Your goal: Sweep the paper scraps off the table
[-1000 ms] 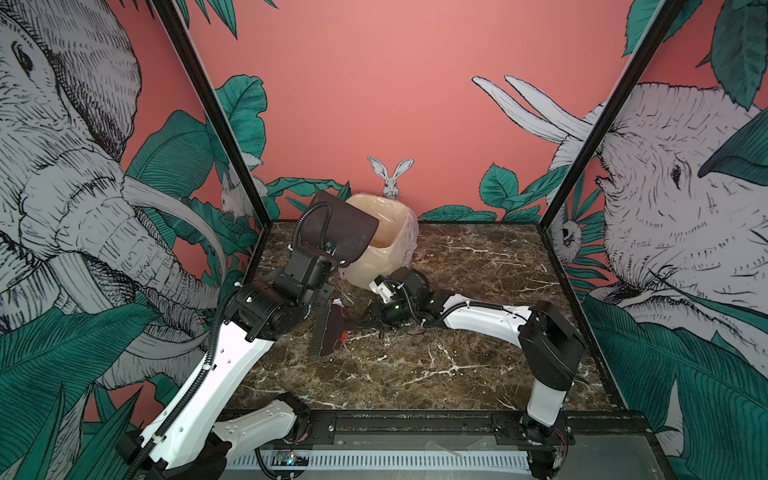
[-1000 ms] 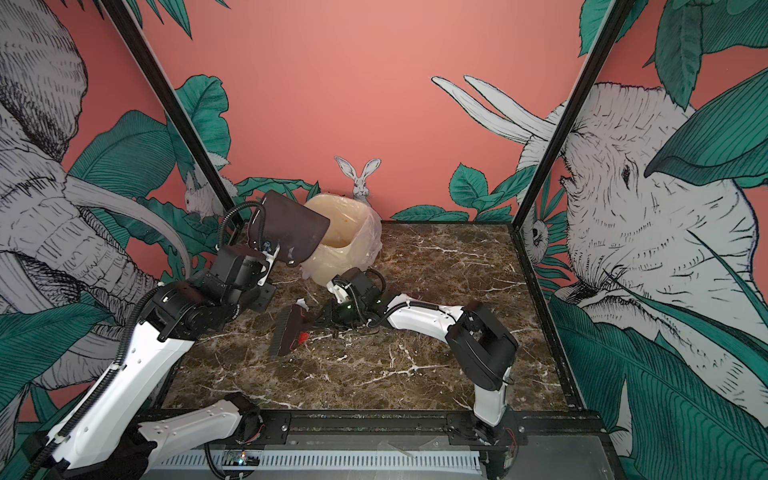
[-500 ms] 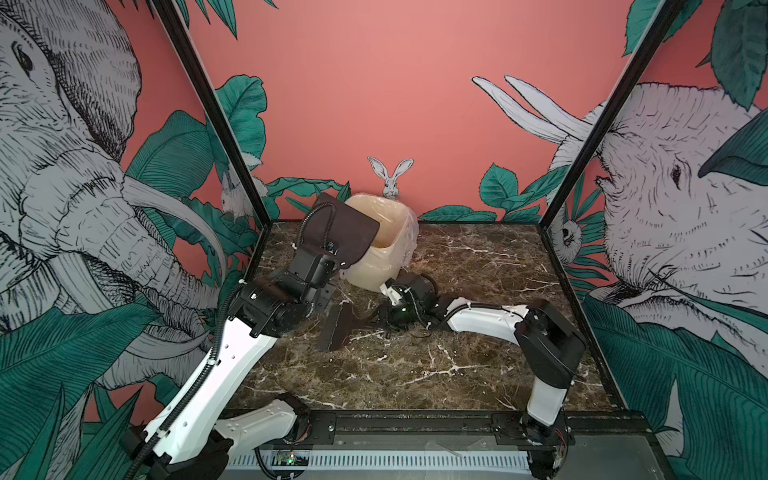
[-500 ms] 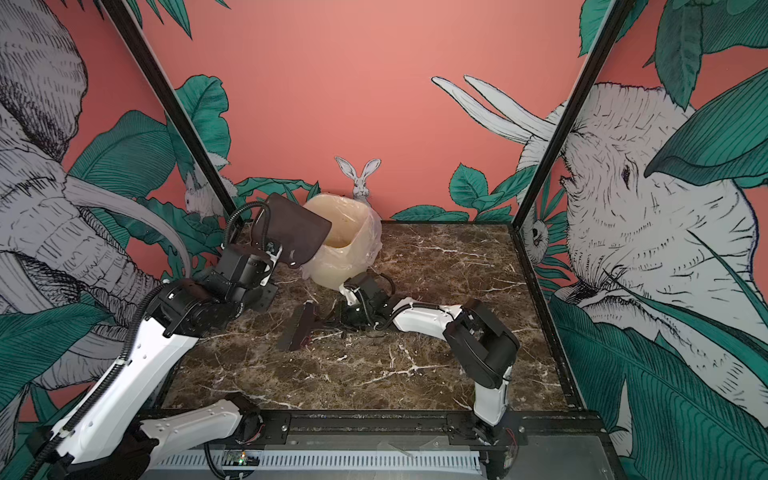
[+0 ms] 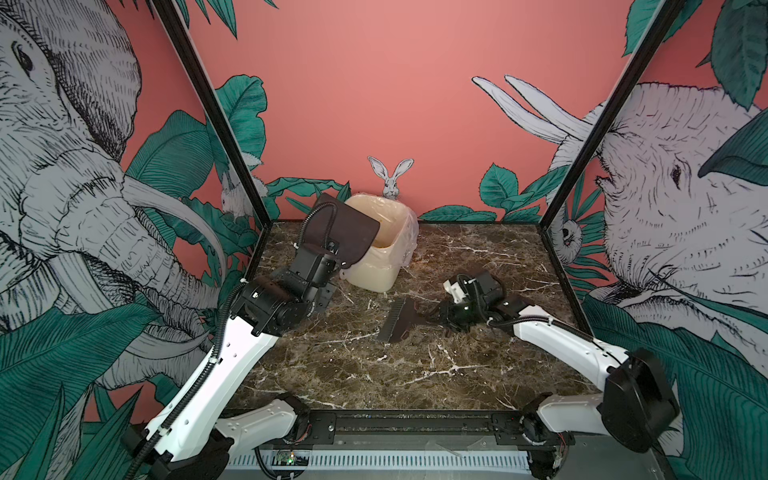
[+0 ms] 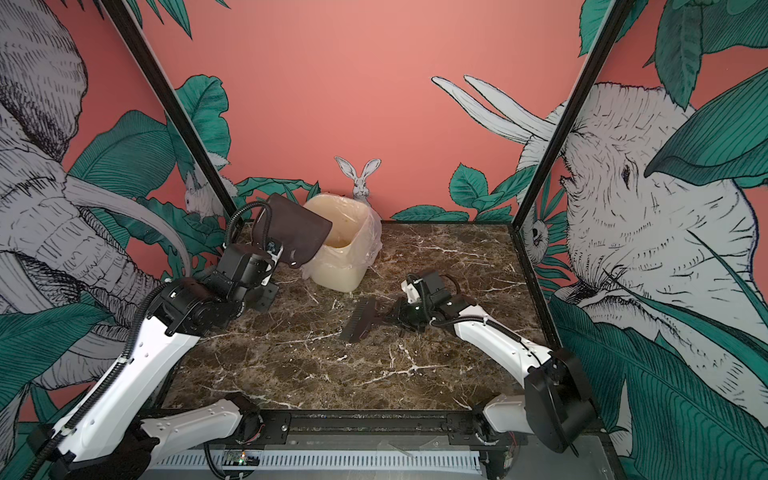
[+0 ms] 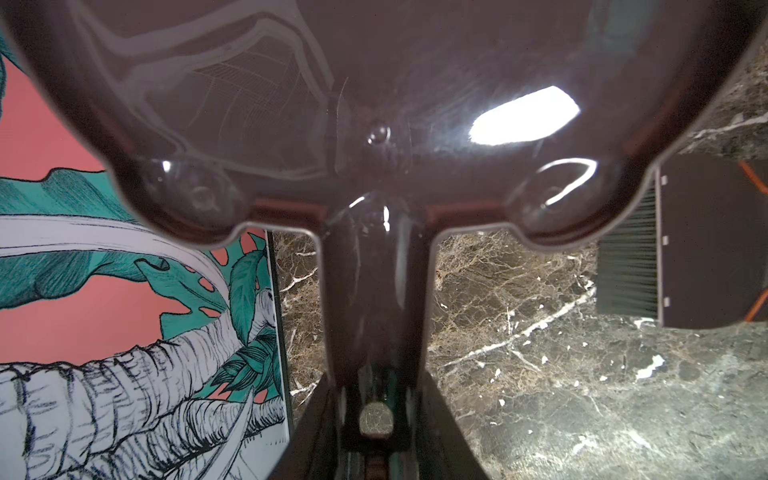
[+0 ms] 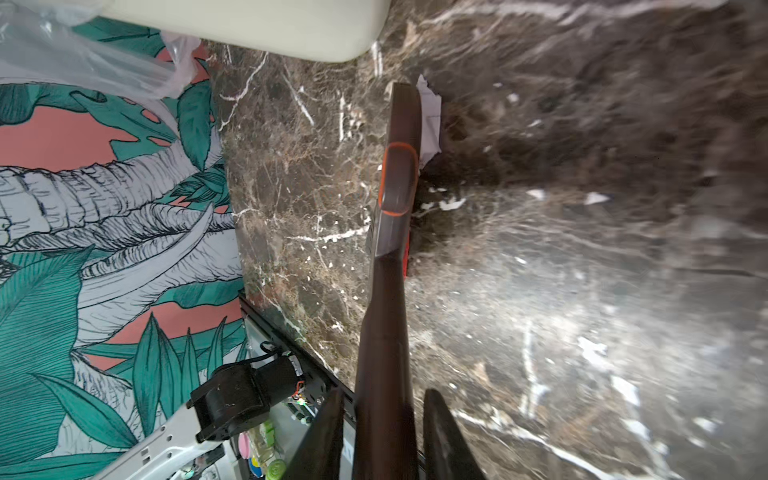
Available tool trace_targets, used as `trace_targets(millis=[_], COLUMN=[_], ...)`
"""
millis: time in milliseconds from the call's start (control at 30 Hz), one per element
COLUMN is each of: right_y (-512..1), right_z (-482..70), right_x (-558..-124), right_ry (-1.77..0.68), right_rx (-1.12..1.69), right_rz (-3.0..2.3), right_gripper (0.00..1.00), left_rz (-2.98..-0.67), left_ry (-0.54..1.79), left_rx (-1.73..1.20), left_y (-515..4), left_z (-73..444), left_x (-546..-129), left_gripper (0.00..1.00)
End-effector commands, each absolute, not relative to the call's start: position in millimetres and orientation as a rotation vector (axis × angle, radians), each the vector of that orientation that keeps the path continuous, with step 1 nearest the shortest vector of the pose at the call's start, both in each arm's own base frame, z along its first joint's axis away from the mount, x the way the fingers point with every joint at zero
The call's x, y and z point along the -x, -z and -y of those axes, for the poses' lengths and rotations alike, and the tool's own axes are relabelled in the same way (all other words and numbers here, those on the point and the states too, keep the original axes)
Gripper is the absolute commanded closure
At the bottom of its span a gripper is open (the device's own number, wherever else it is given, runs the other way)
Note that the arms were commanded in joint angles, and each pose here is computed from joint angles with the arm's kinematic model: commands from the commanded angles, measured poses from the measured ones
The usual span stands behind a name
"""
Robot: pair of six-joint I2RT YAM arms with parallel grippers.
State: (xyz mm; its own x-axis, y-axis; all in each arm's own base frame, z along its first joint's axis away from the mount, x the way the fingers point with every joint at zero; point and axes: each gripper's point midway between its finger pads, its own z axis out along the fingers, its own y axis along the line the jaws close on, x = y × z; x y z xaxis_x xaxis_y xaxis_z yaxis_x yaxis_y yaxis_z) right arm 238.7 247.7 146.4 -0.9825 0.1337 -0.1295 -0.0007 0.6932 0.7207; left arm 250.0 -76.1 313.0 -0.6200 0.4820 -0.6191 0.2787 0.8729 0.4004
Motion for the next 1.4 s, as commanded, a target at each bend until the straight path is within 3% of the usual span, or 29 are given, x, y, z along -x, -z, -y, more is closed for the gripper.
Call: trace_targets(millis=[0,300,567,900,1367], right_y=[-146,-194,-167,-142,-166], right_z=[-218,-239,-266,-201,-120], right_x=[-229,-237,-226,-207,-203], right_ry=[-1.026,-1.140,-1.149,-0.770,-0.304], right_rx=[-0.097,0.069,0.250,0.405,0.470], right_rz=[-2.792,-2.705,-2.774,-2.970,-3.035], right_gripper=[1.00,1.00,1.00,1.00,1.00], left_rz=[-2.277,-2.292,-2.298,-2.340,-2.431], left_ry=[-0.317,-0.306,-0.294,-0.280,-0.281], left_rx=[-0.523,-0.565,-0.590,-0.725,-0.917], left_y=[-312,-306,-301,-280,-251], left_z=[79,89,100,123,137], left_x=[-249,-247,-246,-224,-184], left_gripper=[1.00,1.00,1.00,1.00,1.00])
